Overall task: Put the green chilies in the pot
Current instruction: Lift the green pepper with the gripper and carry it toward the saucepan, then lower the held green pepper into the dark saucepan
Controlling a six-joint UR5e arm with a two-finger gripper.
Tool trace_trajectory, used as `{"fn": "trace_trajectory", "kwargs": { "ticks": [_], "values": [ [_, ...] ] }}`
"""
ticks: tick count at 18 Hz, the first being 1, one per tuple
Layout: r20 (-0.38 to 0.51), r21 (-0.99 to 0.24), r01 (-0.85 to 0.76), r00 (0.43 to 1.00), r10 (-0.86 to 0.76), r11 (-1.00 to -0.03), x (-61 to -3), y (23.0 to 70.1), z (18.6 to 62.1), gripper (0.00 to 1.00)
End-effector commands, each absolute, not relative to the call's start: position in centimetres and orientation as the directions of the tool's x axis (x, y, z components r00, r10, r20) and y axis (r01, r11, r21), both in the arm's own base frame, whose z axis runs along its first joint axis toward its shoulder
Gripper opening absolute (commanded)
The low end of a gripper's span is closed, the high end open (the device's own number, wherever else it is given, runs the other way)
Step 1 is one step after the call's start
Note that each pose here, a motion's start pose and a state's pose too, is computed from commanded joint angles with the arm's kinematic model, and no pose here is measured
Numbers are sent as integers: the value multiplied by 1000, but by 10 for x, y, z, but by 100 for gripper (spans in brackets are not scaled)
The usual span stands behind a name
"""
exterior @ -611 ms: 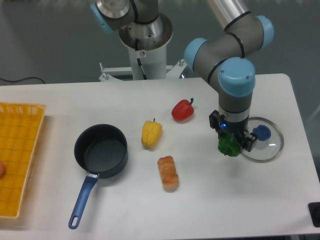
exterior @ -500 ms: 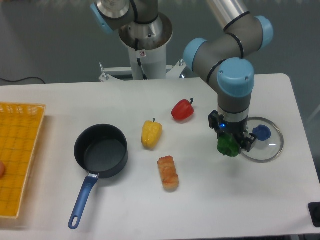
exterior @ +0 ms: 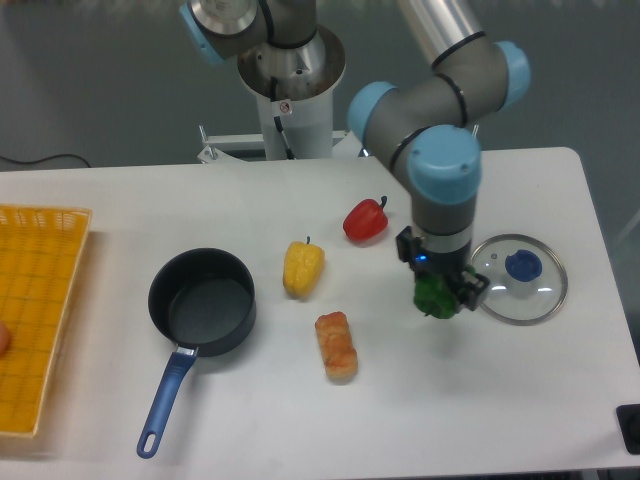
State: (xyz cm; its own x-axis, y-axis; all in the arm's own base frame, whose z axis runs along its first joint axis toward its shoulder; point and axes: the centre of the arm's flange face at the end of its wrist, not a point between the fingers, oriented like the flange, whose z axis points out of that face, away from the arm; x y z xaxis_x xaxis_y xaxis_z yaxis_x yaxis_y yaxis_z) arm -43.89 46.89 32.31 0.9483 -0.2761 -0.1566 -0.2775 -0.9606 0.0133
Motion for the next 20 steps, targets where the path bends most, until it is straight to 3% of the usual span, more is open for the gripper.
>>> {"fn": "trace_trajectory", "kwargs": {
  "ticks": [6,20],
  "values": [
    [-151,-5,-248,958,-244,-969,-374,511,324,72],
    [-96,-5,-241,966,-240,-970,-254,551,316,72]
  ]
}}
